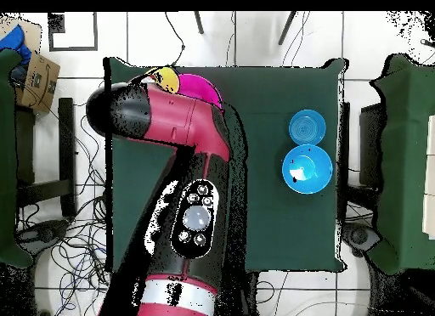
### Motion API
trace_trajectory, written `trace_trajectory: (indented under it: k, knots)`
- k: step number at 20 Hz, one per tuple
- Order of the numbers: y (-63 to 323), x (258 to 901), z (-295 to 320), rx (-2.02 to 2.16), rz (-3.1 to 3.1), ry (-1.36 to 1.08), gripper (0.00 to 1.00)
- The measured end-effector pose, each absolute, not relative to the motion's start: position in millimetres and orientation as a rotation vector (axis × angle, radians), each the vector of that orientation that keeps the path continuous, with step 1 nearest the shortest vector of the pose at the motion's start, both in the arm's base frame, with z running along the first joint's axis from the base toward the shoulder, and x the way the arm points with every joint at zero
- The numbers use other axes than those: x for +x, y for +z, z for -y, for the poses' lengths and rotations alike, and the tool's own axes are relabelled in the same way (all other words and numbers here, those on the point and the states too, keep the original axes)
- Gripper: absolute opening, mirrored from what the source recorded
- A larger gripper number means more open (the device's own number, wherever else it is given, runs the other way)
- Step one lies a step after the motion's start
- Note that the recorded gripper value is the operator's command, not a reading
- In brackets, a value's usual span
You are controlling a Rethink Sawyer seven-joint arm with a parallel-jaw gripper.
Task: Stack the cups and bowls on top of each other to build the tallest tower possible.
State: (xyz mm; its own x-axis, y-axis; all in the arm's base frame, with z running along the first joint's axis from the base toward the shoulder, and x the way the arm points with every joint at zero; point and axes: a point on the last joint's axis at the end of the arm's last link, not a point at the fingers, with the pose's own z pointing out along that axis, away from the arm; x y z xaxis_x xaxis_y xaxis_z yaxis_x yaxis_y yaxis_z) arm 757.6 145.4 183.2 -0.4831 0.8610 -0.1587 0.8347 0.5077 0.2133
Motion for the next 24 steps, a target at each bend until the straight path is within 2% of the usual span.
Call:
trace_trajectory:
  k: [15,24]
  knots:
    - [102,748,-139,1.461,-2.587,0.063,0.00]
    - [92,747,-130,1.487,-2.590,0.058,0.00]
